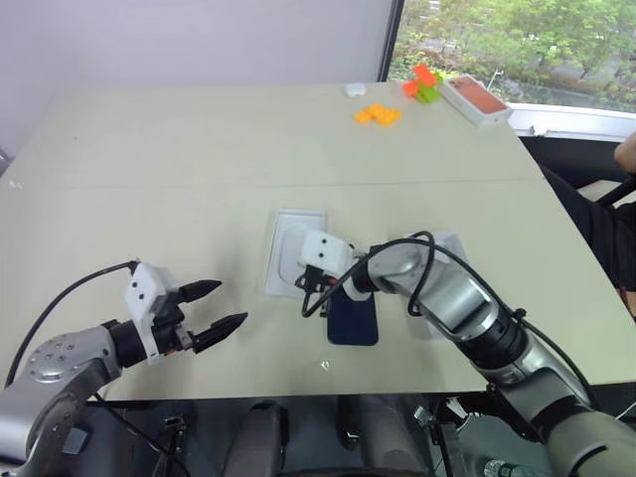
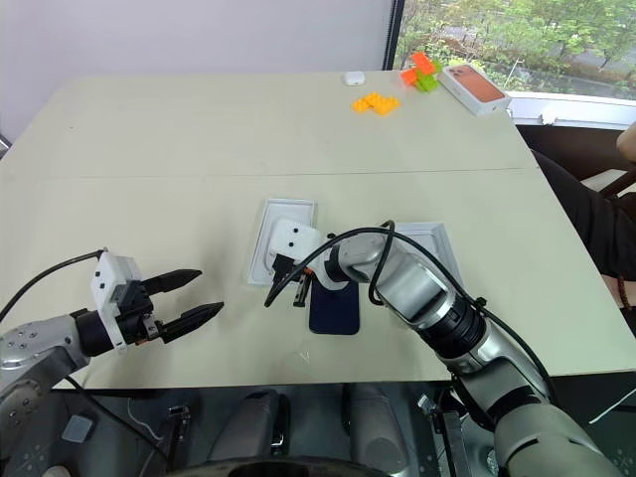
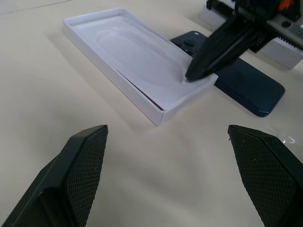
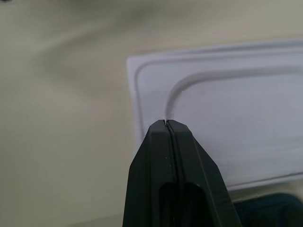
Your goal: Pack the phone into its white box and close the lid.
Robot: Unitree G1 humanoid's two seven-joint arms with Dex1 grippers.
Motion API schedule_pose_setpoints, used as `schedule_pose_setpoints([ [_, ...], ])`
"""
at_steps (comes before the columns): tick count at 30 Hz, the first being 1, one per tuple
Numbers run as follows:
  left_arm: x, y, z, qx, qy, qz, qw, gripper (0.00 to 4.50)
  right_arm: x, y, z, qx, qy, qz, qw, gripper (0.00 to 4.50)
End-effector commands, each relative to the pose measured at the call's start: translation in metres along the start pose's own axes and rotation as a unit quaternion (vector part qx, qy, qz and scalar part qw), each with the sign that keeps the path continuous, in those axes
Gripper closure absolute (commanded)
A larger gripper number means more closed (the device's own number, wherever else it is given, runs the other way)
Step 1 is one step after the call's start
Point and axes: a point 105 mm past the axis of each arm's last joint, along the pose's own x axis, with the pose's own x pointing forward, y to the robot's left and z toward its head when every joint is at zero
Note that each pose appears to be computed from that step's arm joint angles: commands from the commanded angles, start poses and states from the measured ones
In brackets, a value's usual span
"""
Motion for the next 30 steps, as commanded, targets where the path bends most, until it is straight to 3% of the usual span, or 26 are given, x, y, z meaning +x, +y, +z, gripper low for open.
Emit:
schedule_pose_setpoints([
  [1, -0.003, 0.001, 0.008, 0.010, -0.011, 0.001, 1.000, 0.20, 0.002, 0.001, -0.001, 0.006, 0.006, 0.000, 1.000, 4.47],
  [12, -0.003, -0.001, 0.008, 0.007, -0.010, 0.000, 1.000, 0.20, 0.005, -0.015, -0.004, 0.015, 0.007, -0.043, 0.999, 4.47],
  [19, -0.003, 0.000, 0.009, 0.007, -0.012, 0.001, 1.000, 0.20, -0.003, -0.014, 0.016, 0.013, -0.034, -0.031, 0.999, 4.47],
  [23, -0.002, 0.001, 0.009, 0.006, -0.012, 0.003, 1.000, 0.20, -0.004, -0.036, 0.032, 0.053, -0.067, -0.079, 0.993, 4.47],
  [30, 0.001, 0.001, 0.009, 0.004, -0.015, 0.000, 1.000, 0.20, 0.015, -0.081, 0.014, 0.102, -0.032, -0.176, 0.979, 4.47],
])
